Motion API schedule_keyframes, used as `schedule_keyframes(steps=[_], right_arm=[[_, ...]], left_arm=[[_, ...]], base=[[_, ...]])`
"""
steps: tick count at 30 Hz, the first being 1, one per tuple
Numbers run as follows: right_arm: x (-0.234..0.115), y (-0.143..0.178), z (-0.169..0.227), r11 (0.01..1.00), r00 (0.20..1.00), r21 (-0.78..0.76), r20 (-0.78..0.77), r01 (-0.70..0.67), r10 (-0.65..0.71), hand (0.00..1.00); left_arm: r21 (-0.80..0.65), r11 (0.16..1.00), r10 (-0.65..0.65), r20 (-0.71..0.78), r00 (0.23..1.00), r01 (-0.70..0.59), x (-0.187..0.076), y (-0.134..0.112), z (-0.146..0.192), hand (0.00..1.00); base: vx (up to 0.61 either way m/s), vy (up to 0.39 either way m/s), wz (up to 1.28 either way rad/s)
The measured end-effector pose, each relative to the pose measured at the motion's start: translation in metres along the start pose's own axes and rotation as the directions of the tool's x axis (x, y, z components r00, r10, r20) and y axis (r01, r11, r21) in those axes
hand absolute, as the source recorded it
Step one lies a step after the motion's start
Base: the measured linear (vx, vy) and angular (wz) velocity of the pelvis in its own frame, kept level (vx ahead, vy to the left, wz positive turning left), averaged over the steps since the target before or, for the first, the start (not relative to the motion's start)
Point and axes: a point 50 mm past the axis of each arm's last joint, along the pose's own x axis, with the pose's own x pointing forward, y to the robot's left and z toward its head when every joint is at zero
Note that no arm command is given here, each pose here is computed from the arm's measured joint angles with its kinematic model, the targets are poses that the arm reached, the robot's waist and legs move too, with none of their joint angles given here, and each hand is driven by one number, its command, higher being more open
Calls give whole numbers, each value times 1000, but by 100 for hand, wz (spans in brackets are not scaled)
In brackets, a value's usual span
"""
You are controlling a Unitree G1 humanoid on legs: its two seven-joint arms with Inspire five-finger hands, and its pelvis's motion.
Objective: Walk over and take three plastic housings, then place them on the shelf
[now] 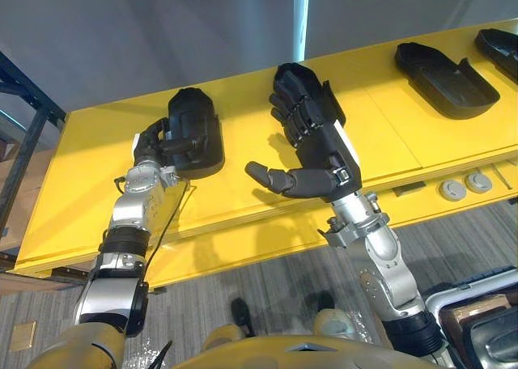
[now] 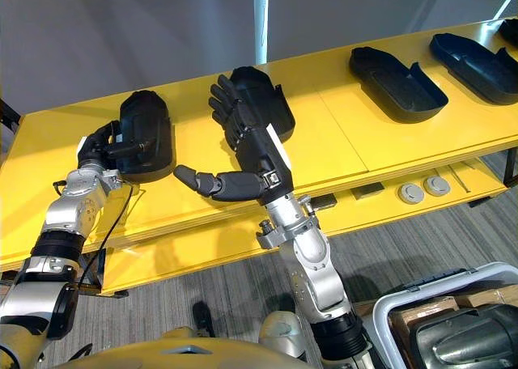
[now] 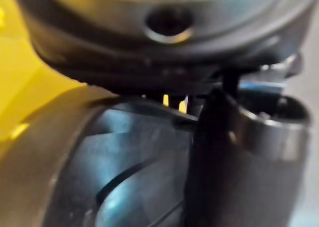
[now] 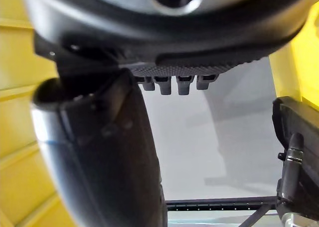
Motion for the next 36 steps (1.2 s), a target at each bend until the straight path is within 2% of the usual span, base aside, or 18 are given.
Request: schedule_keyframes(steps=[9,18,24,29,30,34,36], right_arm=[[-1,3,-2,1000,1000,8,-7,-17,17,100],[-7,3,-5,1000,999,14,-31,-8,8,100],[-8,3,-5,1000,999,14,-32,-23,23,100],[-8,5,-6,999,999,16,-35,-36,36,100],[-8,6,-7,999,998,21,-37,-44,45,100],[-9,11,-9,998,997,31,-49,-57,59,100],[-9,13,-10,997,996,37,-51,-66,68,100]], left_arm=[[94,993,-65,-8,998,65,0,2,4,100],[104,985,-142,5,990,141,-1,-4,5,100],[108,983,-150,13,989,147,-1,-8,5,100],[10,998,-70,42,997,70,-2,-10,6,100],[-44,999,-17,69,997,20,-3,-10,10,100],[-214,977,66,202,977,-22,-10,-11,36,100],[-247,969,86,267,960,-18,-15,-11,50,100]], base=[[0,0,-2],[0,0,-1],[-1,1,-3],[-2,1,-1],[0,0,0],[0,0,0],[0,0,0]])
